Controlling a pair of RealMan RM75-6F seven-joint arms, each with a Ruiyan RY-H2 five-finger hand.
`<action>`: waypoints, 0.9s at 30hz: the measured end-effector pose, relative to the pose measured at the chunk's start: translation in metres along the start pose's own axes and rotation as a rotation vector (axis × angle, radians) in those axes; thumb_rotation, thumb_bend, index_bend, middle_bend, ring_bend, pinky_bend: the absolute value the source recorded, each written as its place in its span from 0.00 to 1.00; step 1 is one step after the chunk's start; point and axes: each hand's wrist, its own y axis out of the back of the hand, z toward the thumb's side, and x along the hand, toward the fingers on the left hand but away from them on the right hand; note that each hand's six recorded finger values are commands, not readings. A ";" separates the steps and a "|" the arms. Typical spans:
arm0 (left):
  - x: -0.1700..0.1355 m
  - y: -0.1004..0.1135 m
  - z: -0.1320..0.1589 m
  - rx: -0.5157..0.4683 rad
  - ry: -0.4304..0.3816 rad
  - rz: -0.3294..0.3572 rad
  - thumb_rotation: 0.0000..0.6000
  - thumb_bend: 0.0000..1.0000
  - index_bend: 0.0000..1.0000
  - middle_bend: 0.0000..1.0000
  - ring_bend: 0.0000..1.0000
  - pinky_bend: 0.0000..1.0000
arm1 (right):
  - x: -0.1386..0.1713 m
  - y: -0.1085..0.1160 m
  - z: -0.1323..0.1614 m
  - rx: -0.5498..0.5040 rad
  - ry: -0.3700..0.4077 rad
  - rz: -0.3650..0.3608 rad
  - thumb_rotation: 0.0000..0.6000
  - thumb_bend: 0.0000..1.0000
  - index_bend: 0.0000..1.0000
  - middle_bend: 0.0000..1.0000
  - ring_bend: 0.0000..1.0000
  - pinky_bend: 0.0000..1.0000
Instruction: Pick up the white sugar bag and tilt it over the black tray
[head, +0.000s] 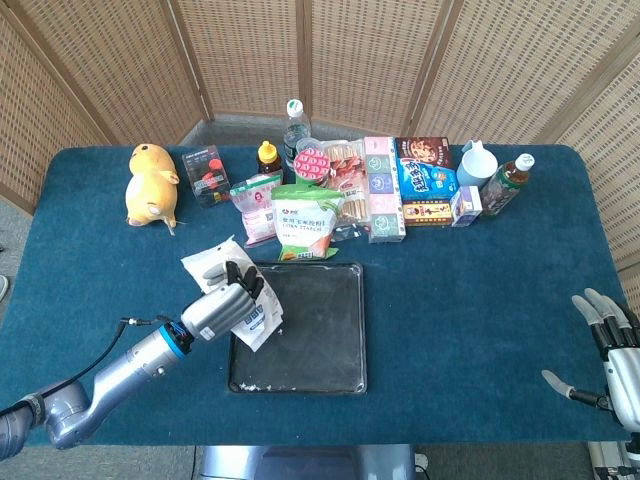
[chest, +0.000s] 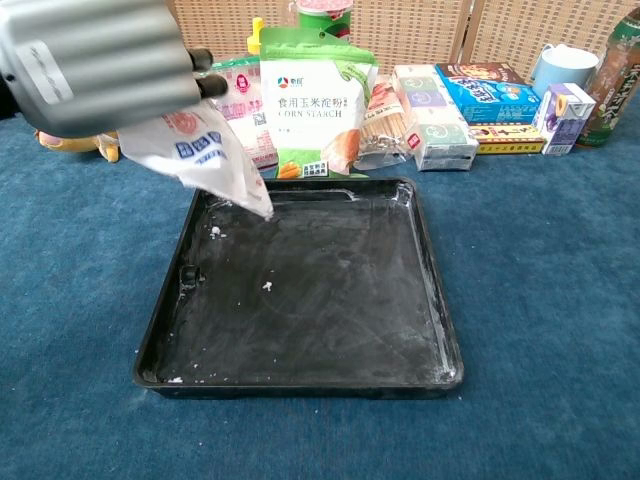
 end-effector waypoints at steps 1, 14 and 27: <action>-0.001 -0.001 -0.001 -0.046 0.017 -0.008 1.00 0.52 0.91 0.83 0.81 0.76 | 0.000 0.000 0.000 0.000 0.000 0.001 0.82 0.00 0.03 0.02 0.04 0.04; -0.039 -0.065 0.001 -0.865 0.320 -0.152 1.00 0.53 0.91 0.83 0.81 0.76 | 0.000 -0.005 0.001 0.014 -0.005 0.014 0.82 0.00 0.04 0.02 0.04 0.04; -0.073 -0.130 0.042 -1.466 0.669 -0.151 1.00 0.52 0.91 0.83 0.81 0.74 | -0.001 -0.013 0.002 0.030 -0.009 0.035 0.82 0.00 0.04 0.02 0.04 0.04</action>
